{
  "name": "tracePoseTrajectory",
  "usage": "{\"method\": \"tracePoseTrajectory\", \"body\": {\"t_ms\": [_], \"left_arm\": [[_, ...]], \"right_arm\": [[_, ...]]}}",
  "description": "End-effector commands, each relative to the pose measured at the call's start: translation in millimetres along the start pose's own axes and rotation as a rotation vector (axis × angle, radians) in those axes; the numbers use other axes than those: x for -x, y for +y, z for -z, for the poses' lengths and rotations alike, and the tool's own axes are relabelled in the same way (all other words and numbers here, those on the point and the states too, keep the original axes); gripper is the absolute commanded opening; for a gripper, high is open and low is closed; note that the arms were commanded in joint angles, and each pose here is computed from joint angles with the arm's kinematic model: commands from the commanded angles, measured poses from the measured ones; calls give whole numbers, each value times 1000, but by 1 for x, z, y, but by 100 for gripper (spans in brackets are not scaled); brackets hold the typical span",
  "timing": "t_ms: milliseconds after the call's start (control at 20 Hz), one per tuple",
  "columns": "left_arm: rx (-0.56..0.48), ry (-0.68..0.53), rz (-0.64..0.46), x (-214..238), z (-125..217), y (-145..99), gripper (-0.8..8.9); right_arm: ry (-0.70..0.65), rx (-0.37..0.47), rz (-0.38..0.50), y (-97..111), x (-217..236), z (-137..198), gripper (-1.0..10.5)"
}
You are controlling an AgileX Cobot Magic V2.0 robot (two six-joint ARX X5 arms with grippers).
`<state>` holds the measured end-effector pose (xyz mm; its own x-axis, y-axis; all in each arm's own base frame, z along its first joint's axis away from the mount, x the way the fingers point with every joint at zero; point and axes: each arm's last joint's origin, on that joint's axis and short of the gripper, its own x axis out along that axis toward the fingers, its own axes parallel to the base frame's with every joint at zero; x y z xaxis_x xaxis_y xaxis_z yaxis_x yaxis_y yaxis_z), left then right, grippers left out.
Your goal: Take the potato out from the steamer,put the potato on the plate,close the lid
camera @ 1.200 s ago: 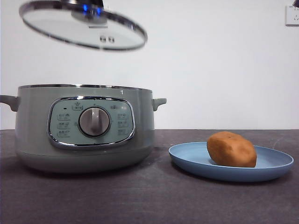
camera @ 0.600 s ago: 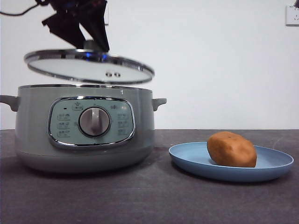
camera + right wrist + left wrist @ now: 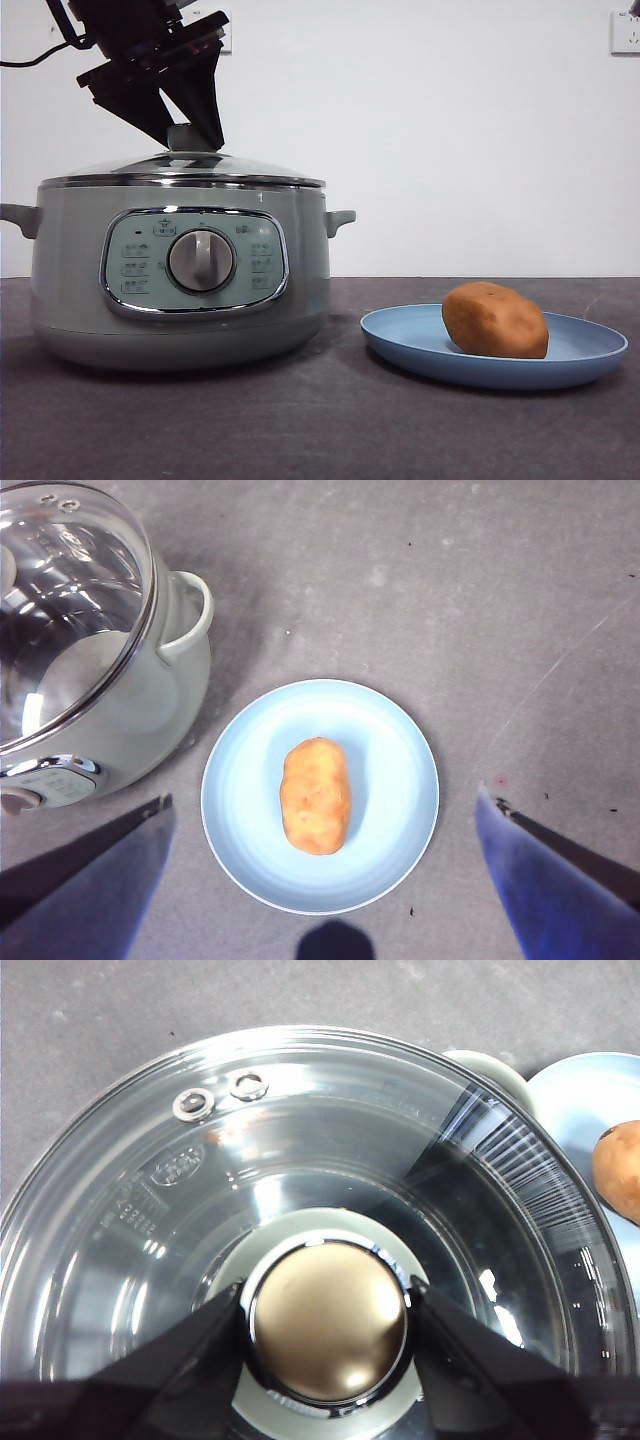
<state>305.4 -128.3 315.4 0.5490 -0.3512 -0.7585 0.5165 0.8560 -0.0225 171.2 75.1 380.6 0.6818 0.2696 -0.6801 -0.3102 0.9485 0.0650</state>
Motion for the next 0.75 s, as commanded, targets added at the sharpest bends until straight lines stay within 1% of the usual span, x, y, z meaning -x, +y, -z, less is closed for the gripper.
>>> {"method": "tracePoseTrajectory", "body": {"t_ms": [50,200,400,650,700,750], "left_arm": [[5,33,-12,-1,5,1,-8],[8,55,-6,-1,7,1,-9],[14,115,-1,0,13,0,-9],[18,104,-1,0,12,0,1],[22,96,-2,0,11,0,19],[27,87,-3,0,10,1,107]], "right_arm": [[-4,-10,5,0,-1,0,501],[-10,-10,4,0,-1,-1,500],[-9,-10,1,0,-1,-1,500],[-8,-10,0,0,-1,-1,501],[-8,-9,0,0,-1,-1,500],[-8,-9,0,0,-1,-1,500]]}}
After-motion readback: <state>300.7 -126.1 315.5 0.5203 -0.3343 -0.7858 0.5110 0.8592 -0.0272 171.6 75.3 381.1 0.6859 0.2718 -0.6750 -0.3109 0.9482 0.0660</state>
